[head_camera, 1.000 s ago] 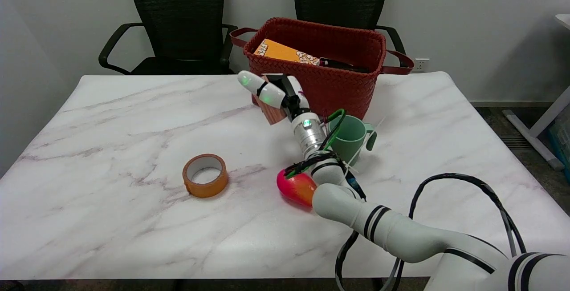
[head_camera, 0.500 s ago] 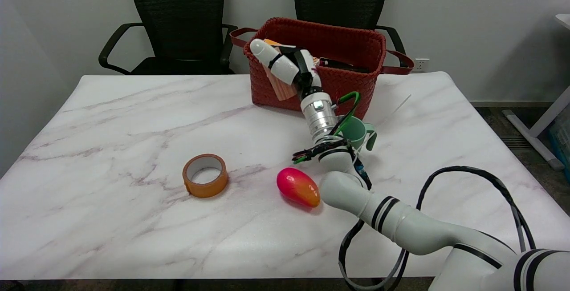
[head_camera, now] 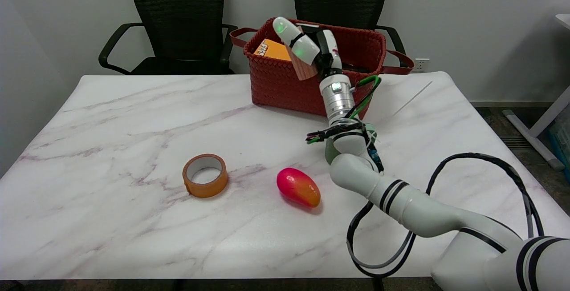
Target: Place the wooden cylinder into the brown storage basket.
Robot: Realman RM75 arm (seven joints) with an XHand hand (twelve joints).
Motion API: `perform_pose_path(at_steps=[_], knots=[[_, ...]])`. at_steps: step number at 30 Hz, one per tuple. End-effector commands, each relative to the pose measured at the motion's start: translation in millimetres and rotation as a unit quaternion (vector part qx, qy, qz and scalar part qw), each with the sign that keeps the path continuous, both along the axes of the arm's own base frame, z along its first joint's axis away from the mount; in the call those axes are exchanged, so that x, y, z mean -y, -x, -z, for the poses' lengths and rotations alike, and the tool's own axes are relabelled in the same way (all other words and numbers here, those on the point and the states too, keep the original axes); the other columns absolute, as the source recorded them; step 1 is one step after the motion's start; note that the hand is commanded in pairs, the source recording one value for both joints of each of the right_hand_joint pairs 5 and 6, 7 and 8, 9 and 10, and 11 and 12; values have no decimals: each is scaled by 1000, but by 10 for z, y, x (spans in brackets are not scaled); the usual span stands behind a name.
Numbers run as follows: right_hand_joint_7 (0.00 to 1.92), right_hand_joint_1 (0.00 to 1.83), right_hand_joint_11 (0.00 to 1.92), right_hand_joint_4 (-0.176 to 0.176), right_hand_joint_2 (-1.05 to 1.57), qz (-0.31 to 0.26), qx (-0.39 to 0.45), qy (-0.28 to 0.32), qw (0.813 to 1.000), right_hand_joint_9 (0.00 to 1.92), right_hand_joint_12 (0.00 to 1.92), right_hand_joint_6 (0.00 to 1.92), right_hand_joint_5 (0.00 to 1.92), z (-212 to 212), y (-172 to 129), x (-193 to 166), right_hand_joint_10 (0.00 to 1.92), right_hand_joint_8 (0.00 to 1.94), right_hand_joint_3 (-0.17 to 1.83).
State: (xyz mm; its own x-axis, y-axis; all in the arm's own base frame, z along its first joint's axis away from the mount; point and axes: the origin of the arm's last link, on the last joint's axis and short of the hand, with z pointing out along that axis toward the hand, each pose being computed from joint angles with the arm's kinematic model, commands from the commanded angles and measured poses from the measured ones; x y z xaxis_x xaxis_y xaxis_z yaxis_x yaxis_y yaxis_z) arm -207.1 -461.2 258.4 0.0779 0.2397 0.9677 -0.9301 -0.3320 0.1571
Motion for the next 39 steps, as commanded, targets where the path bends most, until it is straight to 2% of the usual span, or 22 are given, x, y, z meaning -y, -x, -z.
perform_pose_path(at_steps=[1, 6, 17, 25, 34, 39], knots=[[1832, 746, 1836, 0, 1106, -27, -29, 83, 996, 1785, 1836, 1665, 1665, -637, -283, 182, 1785, 1832, -175], [1834, 733, 1835, 0, 1127, -33, -41, 109, 993, 1785, 1835, 1673, 1673, -814, -394, 255, 1785, 1834, -175], [1858, 682, 1885, 0, 1206, 6, -119, 170, 978, 1813, 1885, 1708, 1708, -1106, -462, 425, 1813, 1858, -175], [1847, 657, 1881, 0, 1236, 19, -260, 192, 946, 1801, 1881, 1710, 1710, -1049, -652, 542, 1801, 1847, -175], [1827, 635, 1862, 0, 1270, 43, -352, 202, 913, 1779, 1862, 1709, 1709, -1002, -611, 575, 1779, 1827, -175], [1822, 632, 1854, 0, 1275, 69, -381, 191, 902, 1771, 1854, 1700, 1700, -993, -502, 593, 1771, 1822, -175]])
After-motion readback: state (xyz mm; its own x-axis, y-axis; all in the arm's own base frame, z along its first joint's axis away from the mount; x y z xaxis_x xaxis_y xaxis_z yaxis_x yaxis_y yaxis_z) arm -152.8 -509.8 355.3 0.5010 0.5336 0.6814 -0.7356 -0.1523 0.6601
